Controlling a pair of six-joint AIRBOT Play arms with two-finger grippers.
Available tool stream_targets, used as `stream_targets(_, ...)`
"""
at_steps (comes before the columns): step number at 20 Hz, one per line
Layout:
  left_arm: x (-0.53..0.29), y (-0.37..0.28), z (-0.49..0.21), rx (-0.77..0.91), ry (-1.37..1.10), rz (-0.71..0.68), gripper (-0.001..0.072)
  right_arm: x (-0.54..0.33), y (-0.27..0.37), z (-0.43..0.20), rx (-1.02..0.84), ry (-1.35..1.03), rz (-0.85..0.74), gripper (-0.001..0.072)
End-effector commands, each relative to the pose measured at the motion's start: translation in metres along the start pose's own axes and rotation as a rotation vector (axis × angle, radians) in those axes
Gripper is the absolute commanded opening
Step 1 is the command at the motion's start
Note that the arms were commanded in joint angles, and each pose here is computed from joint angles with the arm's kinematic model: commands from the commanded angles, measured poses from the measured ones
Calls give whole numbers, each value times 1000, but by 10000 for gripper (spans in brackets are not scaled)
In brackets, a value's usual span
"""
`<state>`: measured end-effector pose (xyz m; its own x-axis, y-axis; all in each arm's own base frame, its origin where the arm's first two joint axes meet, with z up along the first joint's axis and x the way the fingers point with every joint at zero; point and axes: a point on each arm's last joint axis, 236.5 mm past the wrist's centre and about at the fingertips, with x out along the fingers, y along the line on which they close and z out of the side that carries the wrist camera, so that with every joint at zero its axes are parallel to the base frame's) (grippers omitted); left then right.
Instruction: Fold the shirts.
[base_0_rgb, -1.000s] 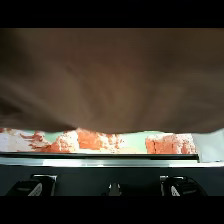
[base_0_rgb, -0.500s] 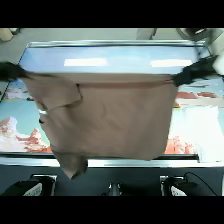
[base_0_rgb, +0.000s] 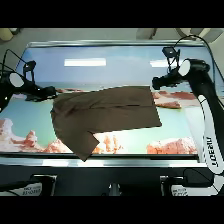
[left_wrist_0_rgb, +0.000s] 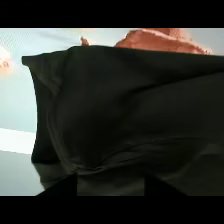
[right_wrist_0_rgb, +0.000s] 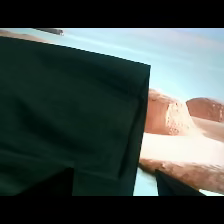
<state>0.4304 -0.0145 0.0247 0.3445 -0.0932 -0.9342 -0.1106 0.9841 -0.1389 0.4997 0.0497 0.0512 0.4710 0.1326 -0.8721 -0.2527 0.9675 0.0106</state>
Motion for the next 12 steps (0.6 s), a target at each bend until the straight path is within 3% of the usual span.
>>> stream_targets(1, -9, 45, -67, 26, 277, 30, 406, -17, -40, -69, -129, 239, 92, 438)
stream_targets(2, -11, 55, -88, -36, 326, 7, 412, -23, -54, -98, -93, 327, 124, 384)
stream_targets(5, 4, 47, -163, -209, 431, -162, 425, -24, -56, -153, -16, 436, 279, 374)
stream_targets(7, 22, 32, -206, -245, 478, -239, 579, -20, -46, -169, -8, 461, 345, 376)
stream_targets(12, 57, 13, -211, -326, 378, -299, 576, -9, -36, -175, 6, 450, 379, 387)
